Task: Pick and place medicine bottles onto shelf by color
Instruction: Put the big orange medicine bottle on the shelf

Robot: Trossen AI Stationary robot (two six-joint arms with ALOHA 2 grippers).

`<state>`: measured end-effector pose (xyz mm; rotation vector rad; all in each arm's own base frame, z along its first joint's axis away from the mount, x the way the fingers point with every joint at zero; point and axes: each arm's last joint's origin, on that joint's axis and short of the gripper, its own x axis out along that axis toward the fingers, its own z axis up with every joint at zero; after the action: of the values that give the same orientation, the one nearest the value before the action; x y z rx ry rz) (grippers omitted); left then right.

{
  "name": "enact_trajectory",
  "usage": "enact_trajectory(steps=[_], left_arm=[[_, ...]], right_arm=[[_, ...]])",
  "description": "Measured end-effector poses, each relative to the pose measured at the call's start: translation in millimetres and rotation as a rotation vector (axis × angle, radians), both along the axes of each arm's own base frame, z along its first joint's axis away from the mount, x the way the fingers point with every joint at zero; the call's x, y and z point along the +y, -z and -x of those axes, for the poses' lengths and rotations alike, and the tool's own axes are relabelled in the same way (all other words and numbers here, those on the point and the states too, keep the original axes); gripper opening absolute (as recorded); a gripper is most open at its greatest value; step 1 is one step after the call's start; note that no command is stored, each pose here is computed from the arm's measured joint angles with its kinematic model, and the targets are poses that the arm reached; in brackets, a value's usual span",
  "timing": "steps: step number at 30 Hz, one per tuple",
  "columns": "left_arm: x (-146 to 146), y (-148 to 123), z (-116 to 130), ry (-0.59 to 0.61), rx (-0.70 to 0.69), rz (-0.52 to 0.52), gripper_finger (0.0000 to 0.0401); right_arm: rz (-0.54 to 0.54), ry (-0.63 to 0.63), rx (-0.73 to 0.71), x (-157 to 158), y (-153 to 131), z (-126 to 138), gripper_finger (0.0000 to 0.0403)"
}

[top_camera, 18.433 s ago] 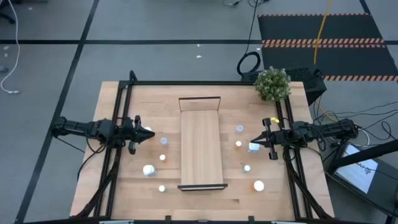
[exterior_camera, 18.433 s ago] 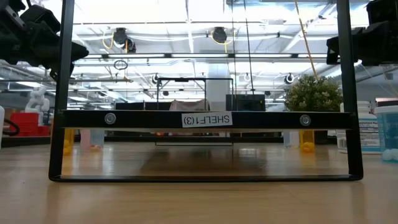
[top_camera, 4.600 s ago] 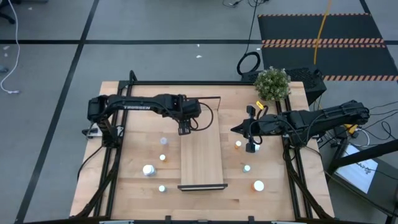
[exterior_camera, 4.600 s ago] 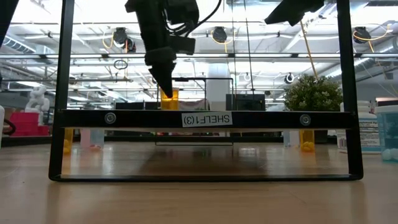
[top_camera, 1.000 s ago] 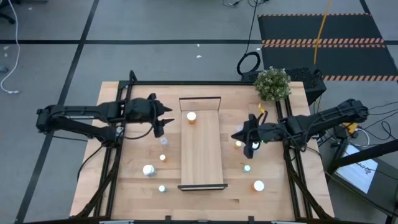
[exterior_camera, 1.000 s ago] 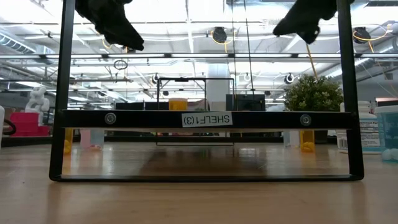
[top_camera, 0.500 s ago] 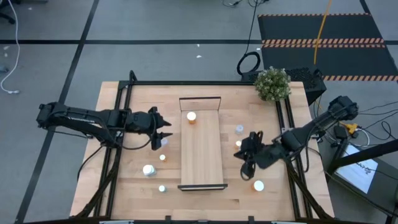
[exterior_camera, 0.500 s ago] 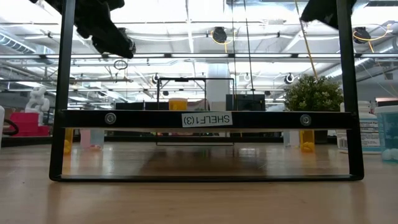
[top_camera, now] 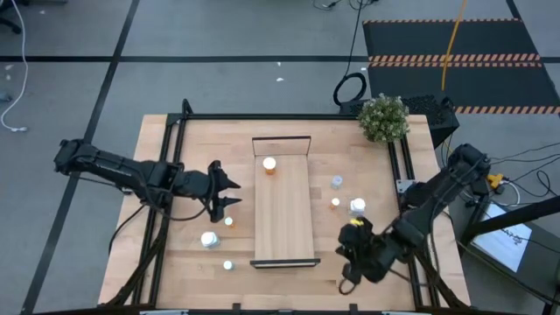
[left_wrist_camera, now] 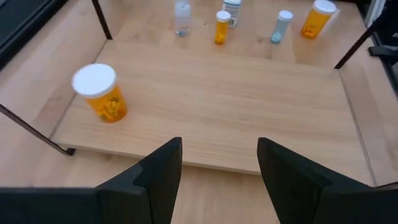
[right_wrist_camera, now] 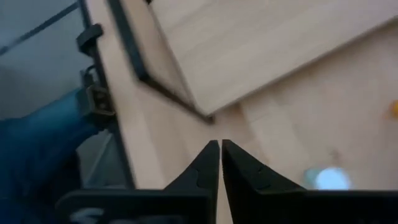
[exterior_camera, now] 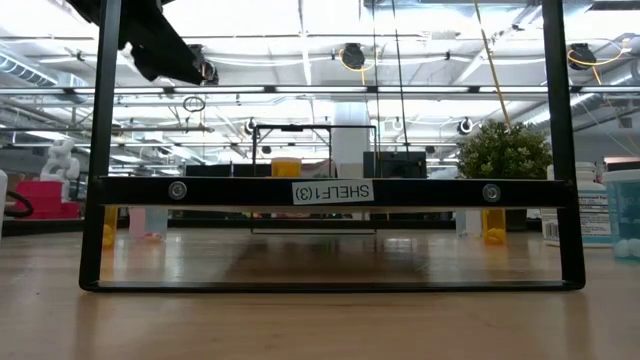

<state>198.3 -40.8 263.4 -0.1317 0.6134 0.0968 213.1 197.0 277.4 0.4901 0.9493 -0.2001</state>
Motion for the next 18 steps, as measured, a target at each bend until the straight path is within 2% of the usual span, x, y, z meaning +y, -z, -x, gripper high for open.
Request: enact_trajectory(steps=[9,18], left_arm=[[-21.2,2.8,1.7,-0.029,-0.017,0.011,0.0209],[-36.4,8.0,-6.9,-0.003,-0.041,0.023,0.0209]], right_arm=[[-0.117,0.026,0.015,30.7,-0.1,33.9,0.0063],[-0.126,-0.04,0.047,41.5,1.3,48.5,0.0075]])
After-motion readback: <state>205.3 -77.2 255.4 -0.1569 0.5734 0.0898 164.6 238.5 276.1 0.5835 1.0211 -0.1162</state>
